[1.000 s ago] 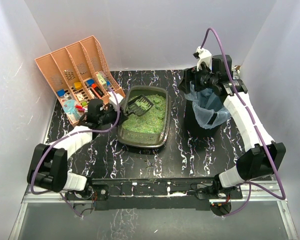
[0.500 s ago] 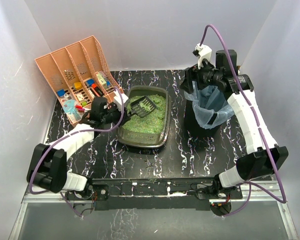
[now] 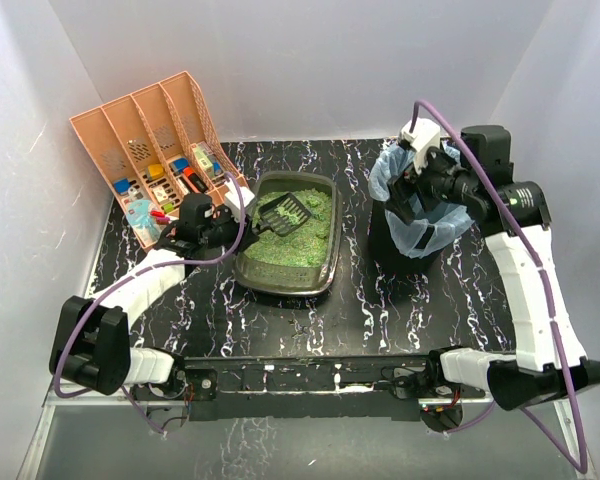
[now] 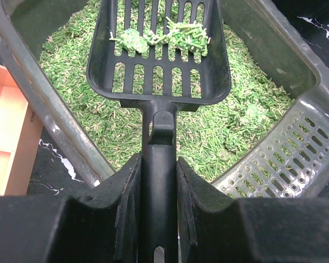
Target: Clean the litter box
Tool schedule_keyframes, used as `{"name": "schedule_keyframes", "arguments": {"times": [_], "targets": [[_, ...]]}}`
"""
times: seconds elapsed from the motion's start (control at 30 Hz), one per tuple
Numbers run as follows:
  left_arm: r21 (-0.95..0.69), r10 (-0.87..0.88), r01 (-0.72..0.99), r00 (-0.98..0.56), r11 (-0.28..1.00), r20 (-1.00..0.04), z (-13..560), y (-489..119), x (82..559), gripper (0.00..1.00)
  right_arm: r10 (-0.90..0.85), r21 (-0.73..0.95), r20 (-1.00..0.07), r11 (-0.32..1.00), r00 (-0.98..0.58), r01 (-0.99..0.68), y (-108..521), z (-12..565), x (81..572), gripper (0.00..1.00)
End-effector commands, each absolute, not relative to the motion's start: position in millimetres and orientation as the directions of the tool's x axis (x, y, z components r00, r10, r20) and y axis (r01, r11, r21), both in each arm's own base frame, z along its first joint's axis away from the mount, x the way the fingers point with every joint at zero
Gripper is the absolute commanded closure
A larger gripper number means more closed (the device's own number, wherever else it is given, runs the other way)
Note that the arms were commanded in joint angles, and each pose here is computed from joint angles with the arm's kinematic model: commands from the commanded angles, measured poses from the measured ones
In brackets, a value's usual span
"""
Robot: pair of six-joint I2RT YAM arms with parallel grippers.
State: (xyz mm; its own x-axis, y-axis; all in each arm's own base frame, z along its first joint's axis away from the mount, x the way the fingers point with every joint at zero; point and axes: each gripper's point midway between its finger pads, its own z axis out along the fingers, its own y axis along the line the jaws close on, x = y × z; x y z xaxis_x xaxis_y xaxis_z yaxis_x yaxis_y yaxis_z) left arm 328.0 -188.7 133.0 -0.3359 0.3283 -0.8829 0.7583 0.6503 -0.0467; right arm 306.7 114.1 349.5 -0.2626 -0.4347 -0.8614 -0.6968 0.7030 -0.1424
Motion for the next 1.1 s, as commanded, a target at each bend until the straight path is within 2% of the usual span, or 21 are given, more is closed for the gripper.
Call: {"name": "schedule_keyframes", "arguments": {"times": [0.0,0.17,0.4,0.63,0.8,0.97,1.07], "targets": [[-0.032,0.301,0.774,-0.284,0.632,-0.911,159,-195,330,1.0,-0.51,-0.194,-0.823,0.667,-0.252,-0.719,102,334,287,0.11],[-0.031,0.317,0.779,-0.29,0.626,-0.903,158,-196,333,1.0,-0.538,-0.127,-0.779,0.64,-0.323,-0.758,103,305,272,0.19],[-0.008,0.334,0.806,-0.253,0.591,-0.908,170,-200,334,1.0,-0.592,-0.179,-0.747,0.619,-0.304,-0.765,96,284,278,0.31],[-0.013,0.349,0.802,-0.275,0.598,-0.896,168,-198,336,1.0,-0.637,-0.156,-0.719,0.538,-0.278,-0.828,103,268,271,0.57],[-0.001,0.344,0.795,-0.263,0.606,-0.901,170,-198,340,1.0,-0.634,-0.154,-0.73,0.516,-0.255,-0.842,109,271,269,0.62],[0.001,0.341,0.793,-0.261,0.61,-0.903,175,-199,344,1.0,-0.621,-0.143,-0.746,0.5,-0.239,-0.854,116,274,267,0.8],[0.015,0.349,0.783,-0.261,0.622,-0.9,180,-196,348,1.0,-0.619,-0.137,-0.753,0.48,-0.224,-0.867,123,277,263,0.81]]}}
